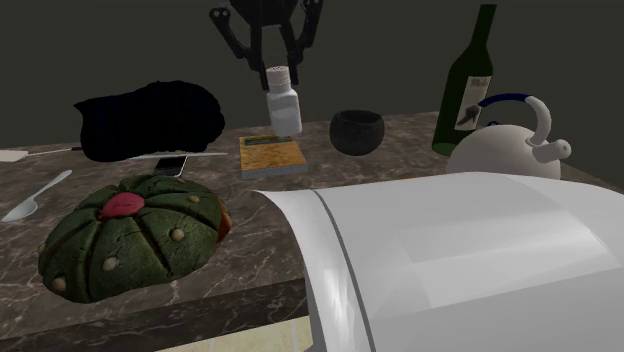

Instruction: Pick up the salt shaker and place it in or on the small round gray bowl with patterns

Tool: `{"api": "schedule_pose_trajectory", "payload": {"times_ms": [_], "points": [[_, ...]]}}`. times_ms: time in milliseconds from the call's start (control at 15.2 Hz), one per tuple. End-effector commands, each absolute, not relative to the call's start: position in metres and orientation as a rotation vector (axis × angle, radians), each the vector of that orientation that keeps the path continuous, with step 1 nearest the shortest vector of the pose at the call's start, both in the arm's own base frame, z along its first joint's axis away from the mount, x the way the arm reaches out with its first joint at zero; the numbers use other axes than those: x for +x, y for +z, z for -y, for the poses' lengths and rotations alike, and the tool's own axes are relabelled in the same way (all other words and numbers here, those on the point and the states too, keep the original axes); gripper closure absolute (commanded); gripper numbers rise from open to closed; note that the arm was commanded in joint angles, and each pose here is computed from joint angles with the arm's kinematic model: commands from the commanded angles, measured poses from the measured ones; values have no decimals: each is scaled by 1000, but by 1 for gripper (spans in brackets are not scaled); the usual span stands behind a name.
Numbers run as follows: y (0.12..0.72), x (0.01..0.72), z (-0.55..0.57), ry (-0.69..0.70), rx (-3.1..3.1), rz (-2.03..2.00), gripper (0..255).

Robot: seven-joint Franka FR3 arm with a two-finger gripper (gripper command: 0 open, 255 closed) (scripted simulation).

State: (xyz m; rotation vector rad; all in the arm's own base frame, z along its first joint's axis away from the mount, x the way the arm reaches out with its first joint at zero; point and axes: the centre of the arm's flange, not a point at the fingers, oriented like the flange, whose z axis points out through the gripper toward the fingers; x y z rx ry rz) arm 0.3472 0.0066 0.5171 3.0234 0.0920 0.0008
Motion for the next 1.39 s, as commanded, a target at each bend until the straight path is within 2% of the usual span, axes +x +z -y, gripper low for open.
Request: {"api": "schedule_pose_trajectory", "payload": {"times_ms": [0,132,1320], "points": [[528,347,-6,0,3023,-92,255],[536,347,-6,0,3023,-92,255],[568,521,153,0,3023,-92,255]]}}
